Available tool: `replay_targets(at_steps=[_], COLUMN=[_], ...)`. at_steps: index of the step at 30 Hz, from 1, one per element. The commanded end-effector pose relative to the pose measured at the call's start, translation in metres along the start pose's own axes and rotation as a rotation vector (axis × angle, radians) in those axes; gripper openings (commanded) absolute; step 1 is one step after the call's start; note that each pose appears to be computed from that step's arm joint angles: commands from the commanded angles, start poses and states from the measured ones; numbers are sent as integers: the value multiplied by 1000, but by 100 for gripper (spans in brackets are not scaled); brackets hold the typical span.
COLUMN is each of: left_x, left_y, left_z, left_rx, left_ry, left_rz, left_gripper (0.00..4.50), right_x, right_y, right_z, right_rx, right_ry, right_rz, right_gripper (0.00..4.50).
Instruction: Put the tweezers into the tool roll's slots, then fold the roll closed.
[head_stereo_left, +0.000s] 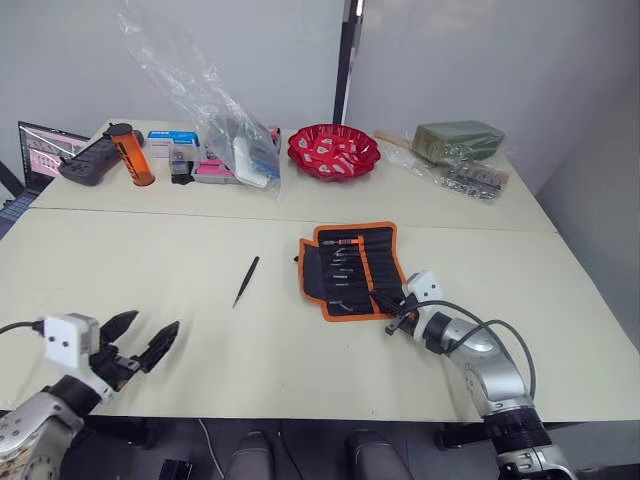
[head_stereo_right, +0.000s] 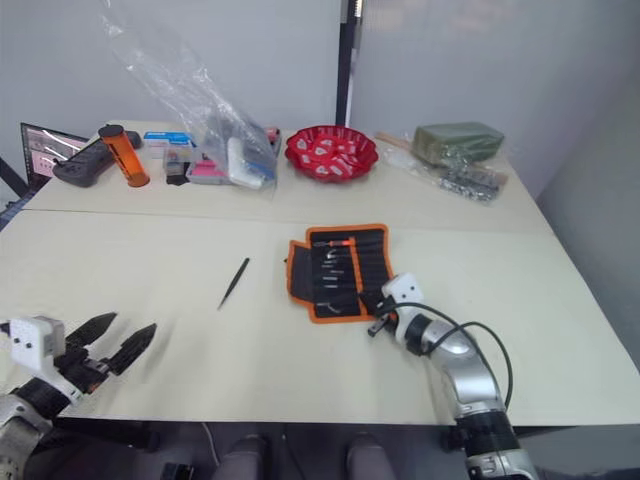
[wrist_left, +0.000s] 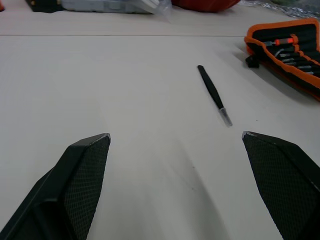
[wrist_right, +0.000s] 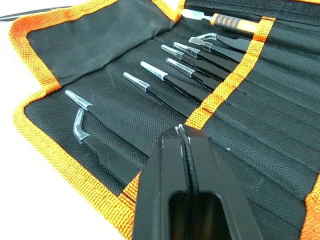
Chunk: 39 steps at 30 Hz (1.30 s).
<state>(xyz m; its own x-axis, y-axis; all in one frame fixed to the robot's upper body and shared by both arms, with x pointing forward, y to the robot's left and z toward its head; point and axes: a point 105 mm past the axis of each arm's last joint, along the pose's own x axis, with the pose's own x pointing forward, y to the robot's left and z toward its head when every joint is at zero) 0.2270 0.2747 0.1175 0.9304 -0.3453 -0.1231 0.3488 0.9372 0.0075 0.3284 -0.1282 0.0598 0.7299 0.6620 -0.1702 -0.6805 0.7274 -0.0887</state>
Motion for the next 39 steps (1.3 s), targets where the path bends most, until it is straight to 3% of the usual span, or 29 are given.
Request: replay_targets(at_steps=[1, 7, 11, 22, 23, 25, 35, 39], left_x=[26, 81, 107, 121, 122, 123, 122, 123], left_y=[-11, -42, -47, -57, -58, -58, -49, -36], left_z=[16, 25, 23, 5, 3, 0, 5, 26], left_rx=[82, -12, -1, 55, 60, 73, 117, 138], left_ry=[17, 37, 77, 167, 174, 179, 145, 71], left_rz=[-48, -130, -83, -7, -1, 16, 101, 127], left_gripper=[449, 449, 449, 449, 395, 351, 7, 3], right_x=[-7, -8, -9, -15, -14, -14, -11, -9], right_y=[2, 3, 3, 1, 1, 1, 4, 6], right_z=[-28, -27, -26, -26, -25, -25, -23, -23], right_rx=[49, 55, 58, 63, 63, 62, 58, 58], right_ry=[89, 81, 75, 71, 70, 68, 64, 61], right_rz=[-25, -46, -67, -111, -111, -112, -105, -100], right_gripper=[0, 0, 0, 0, 0, 0, 0, 0])
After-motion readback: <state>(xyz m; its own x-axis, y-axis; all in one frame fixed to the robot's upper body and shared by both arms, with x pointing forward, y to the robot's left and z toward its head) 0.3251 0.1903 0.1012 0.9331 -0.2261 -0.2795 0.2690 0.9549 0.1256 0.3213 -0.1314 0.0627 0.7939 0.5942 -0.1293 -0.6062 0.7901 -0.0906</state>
